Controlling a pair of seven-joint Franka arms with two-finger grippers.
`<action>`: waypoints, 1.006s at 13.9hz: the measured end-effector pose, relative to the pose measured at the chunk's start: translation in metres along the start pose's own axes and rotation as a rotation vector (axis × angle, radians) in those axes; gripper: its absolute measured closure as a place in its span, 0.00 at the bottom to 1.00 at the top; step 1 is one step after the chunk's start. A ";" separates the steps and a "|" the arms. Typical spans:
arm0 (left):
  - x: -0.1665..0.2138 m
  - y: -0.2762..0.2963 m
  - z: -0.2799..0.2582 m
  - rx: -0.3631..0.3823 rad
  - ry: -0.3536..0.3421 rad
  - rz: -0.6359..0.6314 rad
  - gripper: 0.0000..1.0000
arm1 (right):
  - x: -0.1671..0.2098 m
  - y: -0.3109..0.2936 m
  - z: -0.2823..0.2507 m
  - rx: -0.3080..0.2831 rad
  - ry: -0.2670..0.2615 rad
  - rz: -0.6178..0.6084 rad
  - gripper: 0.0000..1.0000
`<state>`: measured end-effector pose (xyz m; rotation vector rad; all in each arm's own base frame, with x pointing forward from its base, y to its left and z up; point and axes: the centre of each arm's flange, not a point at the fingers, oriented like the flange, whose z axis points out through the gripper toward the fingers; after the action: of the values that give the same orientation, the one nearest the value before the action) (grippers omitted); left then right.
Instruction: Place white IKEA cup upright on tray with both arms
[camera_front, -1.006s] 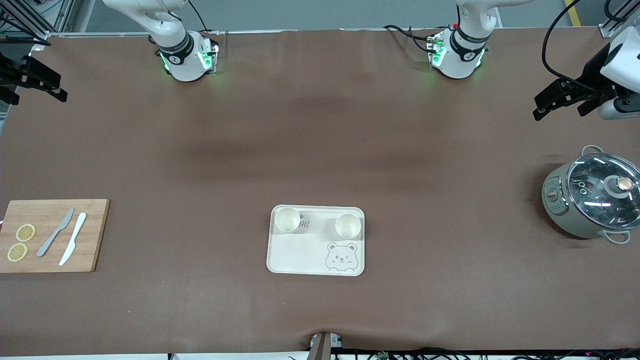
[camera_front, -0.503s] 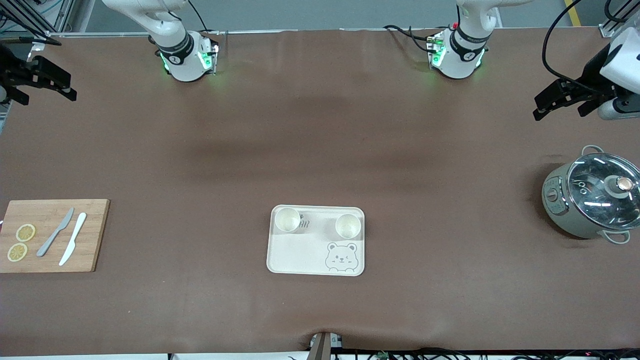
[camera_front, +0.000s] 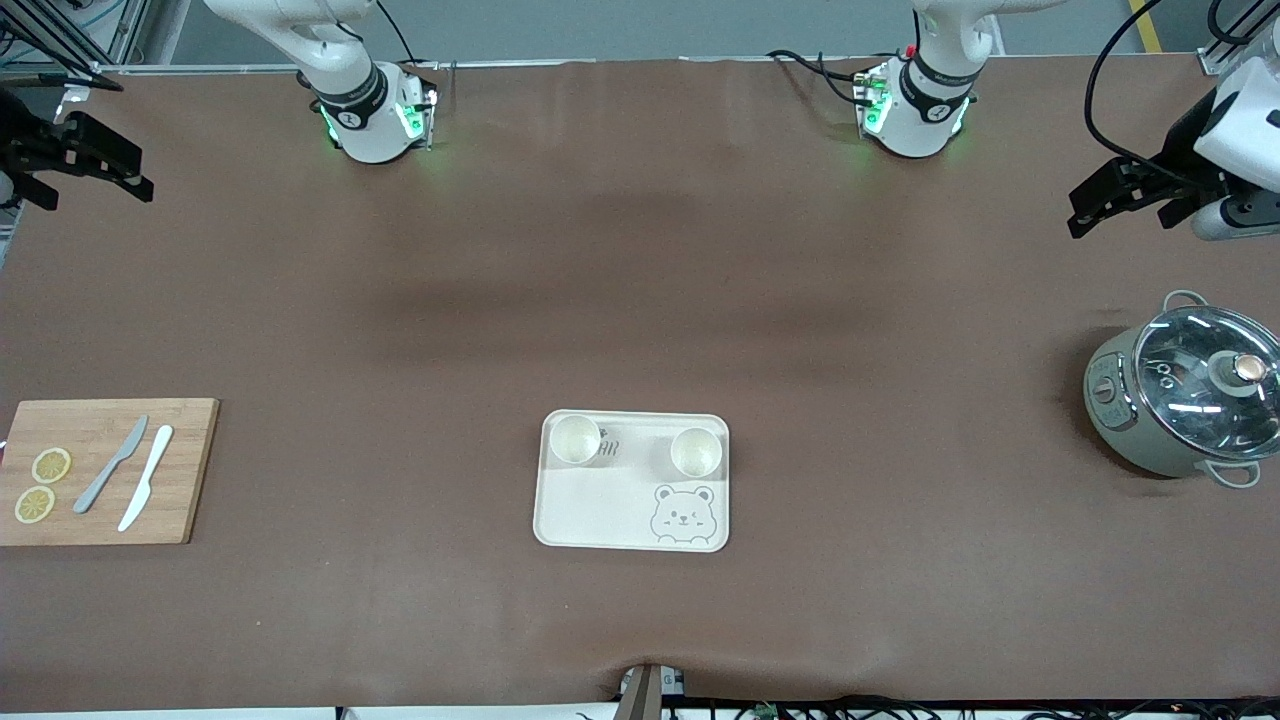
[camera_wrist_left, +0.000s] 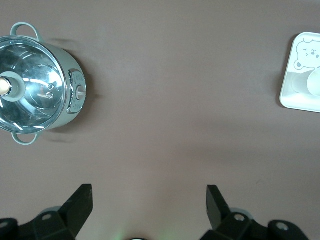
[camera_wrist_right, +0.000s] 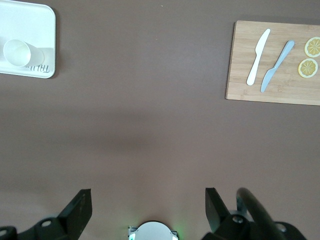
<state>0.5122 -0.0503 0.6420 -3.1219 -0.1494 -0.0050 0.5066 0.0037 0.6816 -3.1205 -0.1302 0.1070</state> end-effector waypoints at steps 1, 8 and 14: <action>0.000 0.000 0.000 0.001 -0.001 0.001 0.00 | 0.000 0.000 0.000 0.000 0.000 0.000 0.00; 0.001 -0.003 0.005 0.029 -0.011 -0.001 0.00 | 0.000 0.000 0.000 0.000 0.000 -0.001 0.00; 0.005 -0.008 0.000 0.041 0.004 -0.007 0.00 | 0.000 0.000 0.000 0.000 0.000 -0.001 0.00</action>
<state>0.5163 -0.0422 0.6425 -3.0805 -0.1586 -0.0077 0.5066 0.0039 0.6816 -3.1204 -0.1320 0.1070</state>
